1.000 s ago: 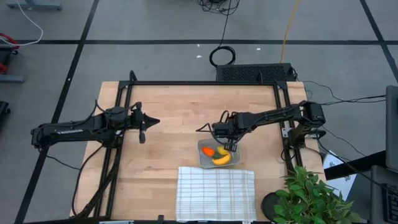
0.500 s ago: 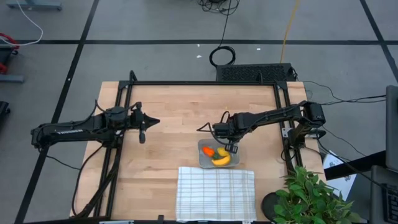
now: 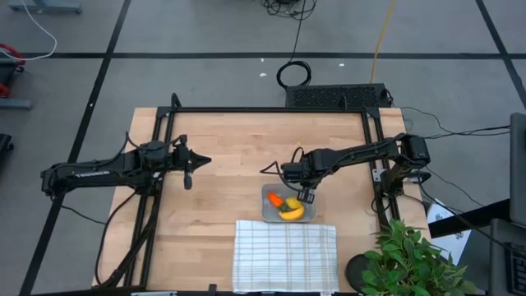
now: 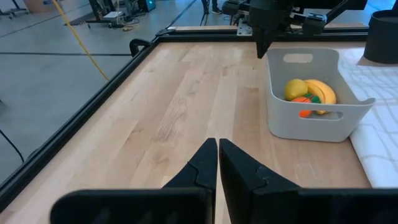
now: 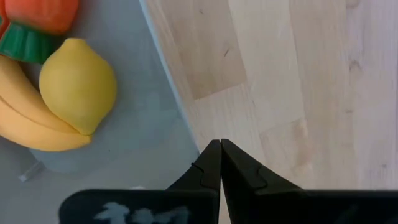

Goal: Pick and placing Produce into tupperware
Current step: Adjust the gray bin

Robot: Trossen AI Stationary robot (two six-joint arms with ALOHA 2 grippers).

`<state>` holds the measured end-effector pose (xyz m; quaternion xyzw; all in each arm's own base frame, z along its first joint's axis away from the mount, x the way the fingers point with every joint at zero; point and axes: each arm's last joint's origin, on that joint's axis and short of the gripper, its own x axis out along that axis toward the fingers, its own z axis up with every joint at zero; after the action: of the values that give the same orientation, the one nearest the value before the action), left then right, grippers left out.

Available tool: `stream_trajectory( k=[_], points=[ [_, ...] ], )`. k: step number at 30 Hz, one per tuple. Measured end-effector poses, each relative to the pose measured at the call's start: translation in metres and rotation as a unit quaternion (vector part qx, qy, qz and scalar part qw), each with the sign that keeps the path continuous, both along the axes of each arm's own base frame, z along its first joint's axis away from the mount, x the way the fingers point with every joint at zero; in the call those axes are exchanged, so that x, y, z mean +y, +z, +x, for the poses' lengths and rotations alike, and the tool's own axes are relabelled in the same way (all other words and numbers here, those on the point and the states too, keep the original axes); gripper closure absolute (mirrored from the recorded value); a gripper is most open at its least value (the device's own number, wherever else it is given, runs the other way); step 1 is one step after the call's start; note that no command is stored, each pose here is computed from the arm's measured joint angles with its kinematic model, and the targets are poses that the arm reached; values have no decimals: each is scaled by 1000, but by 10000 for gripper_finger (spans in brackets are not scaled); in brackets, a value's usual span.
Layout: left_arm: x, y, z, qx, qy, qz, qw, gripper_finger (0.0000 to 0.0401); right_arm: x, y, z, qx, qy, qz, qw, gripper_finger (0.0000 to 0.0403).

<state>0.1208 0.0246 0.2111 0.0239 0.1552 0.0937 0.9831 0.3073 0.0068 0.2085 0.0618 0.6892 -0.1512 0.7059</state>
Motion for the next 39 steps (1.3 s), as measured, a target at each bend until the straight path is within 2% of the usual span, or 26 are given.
stream_trajectory(
  k=[12,16,21,34,39],
  points=[
    [0,0,0,-1,1,-3,1000,380,1,0,0,0,-5,8,1000,403],
    [0,0,0,0,1,-3,1000,380,0,0,0,-1,-5,-4,1000,403],
    [0,0,0,0,1,-3,1000,380,-4,1,0,-3,3,-55,998,403],
    [0,0,0,0,1,-3,1000,380,-11,4,21,-98,65,-58,991,403],
    [0,0,0,0,0,-1,1000,380,-9,6,29,-140,96,-39,985,403]
  ],
)
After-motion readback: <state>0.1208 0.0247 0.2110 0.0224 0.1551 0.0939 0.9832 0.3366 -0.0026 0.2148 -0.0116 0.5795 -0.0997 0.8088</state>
